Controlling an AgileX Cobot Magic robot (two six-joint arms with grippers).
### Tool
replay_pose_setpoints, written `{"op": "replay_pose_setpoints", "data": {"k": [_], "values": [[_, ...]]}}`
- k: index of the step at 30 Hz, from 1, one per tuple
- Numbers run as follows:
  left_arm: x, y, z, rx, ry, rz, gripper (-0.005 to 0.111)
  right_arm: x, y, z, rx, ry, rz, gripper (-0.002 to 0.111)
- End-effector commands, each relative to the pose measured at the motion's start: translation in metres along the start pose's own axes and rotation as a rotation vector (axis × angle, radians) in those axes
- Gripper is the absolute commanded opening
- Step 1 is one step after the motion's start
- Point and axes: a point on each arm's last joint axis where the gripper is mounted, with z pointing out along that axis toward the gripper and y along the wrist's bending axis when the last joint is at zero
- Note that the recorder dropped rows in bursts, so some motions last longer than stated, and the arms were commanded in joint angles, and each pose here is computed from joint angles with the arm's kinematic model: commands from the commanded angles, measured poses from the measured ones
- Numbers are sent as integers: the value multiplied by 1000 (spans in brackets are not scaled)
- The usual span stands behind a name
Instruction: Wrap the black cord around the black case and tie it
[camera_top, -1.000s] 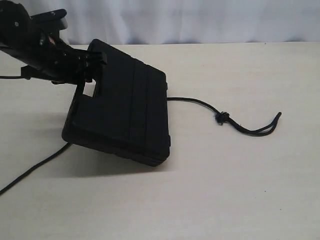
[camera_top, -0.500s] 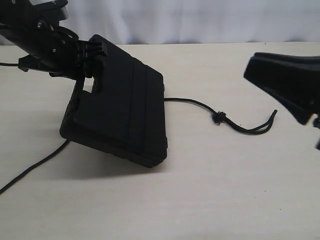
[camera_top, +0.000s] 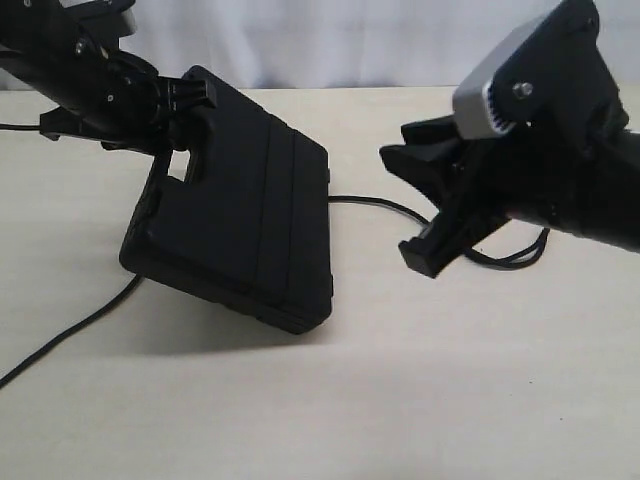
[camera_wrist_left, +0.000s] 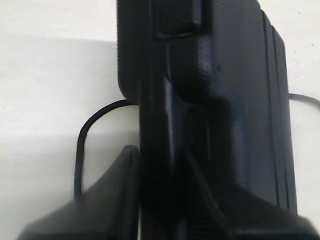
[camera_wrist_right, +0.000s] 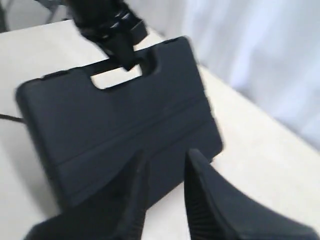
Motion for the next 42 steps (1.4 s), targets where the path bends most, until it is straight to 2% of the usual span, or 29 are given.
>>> {"op": "replay_pose_setpoints", "data": {"k": [1, 4, 5, 7, 8, 11, 13, 15, 17, 19, 20, 22, 27, 31, 34, 37, 40, 42], "values": [[-12, -10, -12, 90, -105, -89, 0, -12, 14, 5, 182, -40, -147, 39], [-13, -13, -13, 115, -106, -90, 0, -9, 34, 15, 133, -16, -237, 61], [-13, -14, -14, 125, -107, -76, 0, -3, 43, 24, 106, 15, -251, 76], [-12, -15, -14, 138, -104, -95, 0, 7, 56, 37, 61, 69, -244, 92], [-13, -15, -14, 146, -104, -105, 0, 11, 62, 41, 43, 88, -235, 92], [-18, -21, -21, 164, -91, -103, 0, 27, 89, 58, 23, 152, -211, 92], [-21, -24, -26, 176, -79, -103, 0, 37, 109, 65, 26, 178, -260, 92], [-22, -25, -26, 182, -81, -109, 0, 44, 124, 71, 81, 168, -263, 92], [-22, -25, -26, 182, -81, -109, 0, 52, 138, 82, 126, 104, -212, 92], [-21, -25, -26, 181, -77, -109, 0, 63, 146, 96, 147, 32, -81, 92], [-21, -25, -26, 180, -73, -108, 0, 70, 148, 104, 185, -10, -29, 92], [-21, -25, -26, 180, -71, -108, 0, 83, 150, 116, 254, -77, -31, 92], [-21, -25, -26, 180, -71, -108, 0, 90, 163, 142, 279, -77, -70, 92], [-20, -25, -26, 179, -64, -108, 0, 84, 166, 156, 341, -57, -100, 92], [-20, -25, -26, 178, -58, -107, 0, 72, 161, 162, 425, -53, -97, 92], [-19, -24, -26, 176, -56, -105, 0, 63, 155, 167, 447, -74, -100, 91], [-19, -24, -26, 173, -50, -102, 0, 60, 149, 171, 470, -77, -82, 78], [-19, -24, -26, 171, -49, -99, 0, 59, 147, 171, 492, -77, -65, 61]]}}
